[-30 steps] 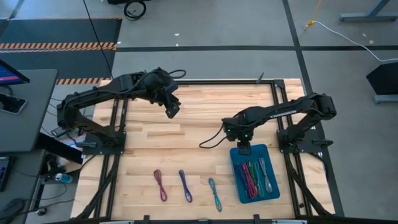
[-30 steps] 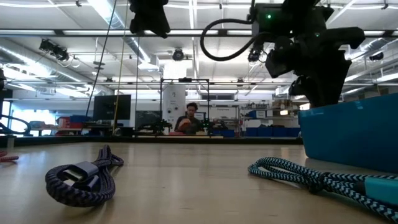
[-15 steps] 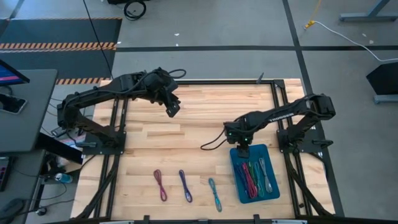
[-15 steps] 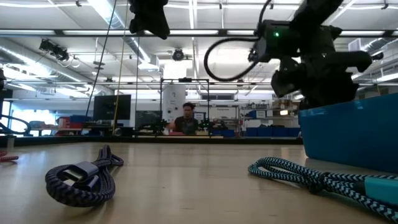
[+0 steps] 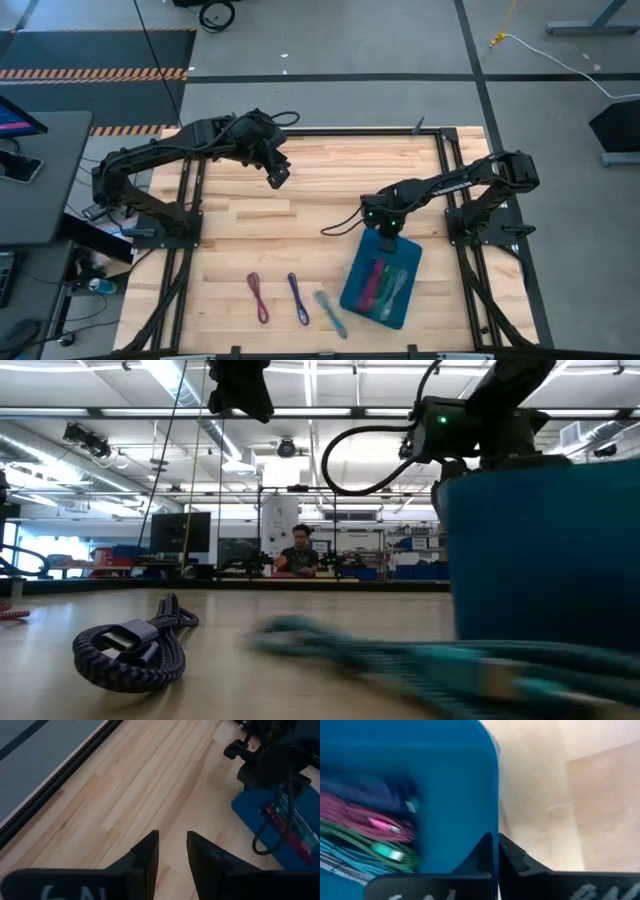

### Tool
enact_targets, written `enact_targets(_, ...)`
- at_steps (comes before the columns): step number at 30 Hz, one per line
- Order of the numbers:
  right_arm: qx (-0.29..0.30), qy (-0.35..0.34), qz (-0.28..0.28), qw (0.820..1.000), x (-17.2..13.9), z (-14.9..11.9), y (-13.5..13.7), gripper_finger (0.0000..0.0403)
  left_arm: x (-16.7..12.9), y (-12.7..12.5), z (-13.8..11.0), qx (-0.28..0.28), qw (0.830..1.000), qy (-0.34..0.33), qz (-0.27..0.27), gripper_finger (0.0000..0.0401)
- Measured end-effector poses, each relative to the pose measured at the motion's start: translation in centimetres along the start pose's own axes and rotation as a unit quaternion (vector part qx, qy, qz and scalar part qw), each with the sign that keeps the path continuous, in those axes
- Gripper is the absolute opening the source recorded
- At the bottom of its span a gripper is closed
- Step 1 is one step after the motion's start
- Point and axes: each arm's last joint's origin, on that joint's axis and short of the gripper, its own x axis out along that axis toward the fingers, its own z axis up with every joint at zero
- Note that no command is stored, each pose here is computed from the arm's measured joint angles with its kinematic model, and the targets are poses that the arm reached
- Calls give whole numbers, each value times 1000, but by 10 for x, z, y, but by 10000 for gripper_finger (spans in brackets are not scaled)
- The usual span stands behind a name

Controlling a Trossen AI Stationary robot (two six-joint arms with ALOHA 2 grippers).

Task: Pick and place USB-C Cables
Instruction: Move the blue bin to the center of the table

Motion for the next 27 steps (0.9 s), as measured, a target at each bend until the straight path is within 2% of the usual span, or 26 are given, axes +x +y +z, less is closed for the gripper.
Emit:
enact_targets(10, 48, -85, -51, 994, -27, 31, -27, 3, 0, 0, -1, 0, 1000, 3, 1, 107)
enact_targets(15, 112, -128, -73, 983, -43, 43, -52, 2, 0, 1, -3, 0, 1000, 15, 4, 107)
enact_targets(19, 191, -200, -78, 958, -54, 56, -72, 2, 0, 1, -4, 0, 1000, 21, 6, 107)
enact_targets(24, 284, -295, -53, 911, -66, 71, -88, 2, 0, 1, -4, 0, 1000, 21, 6, 107)
enact_targets(27, 325, -327, -48, 886, -69, 75, -89, 2, 0, 1, -4, 0, 1000, 21, 6, 107)
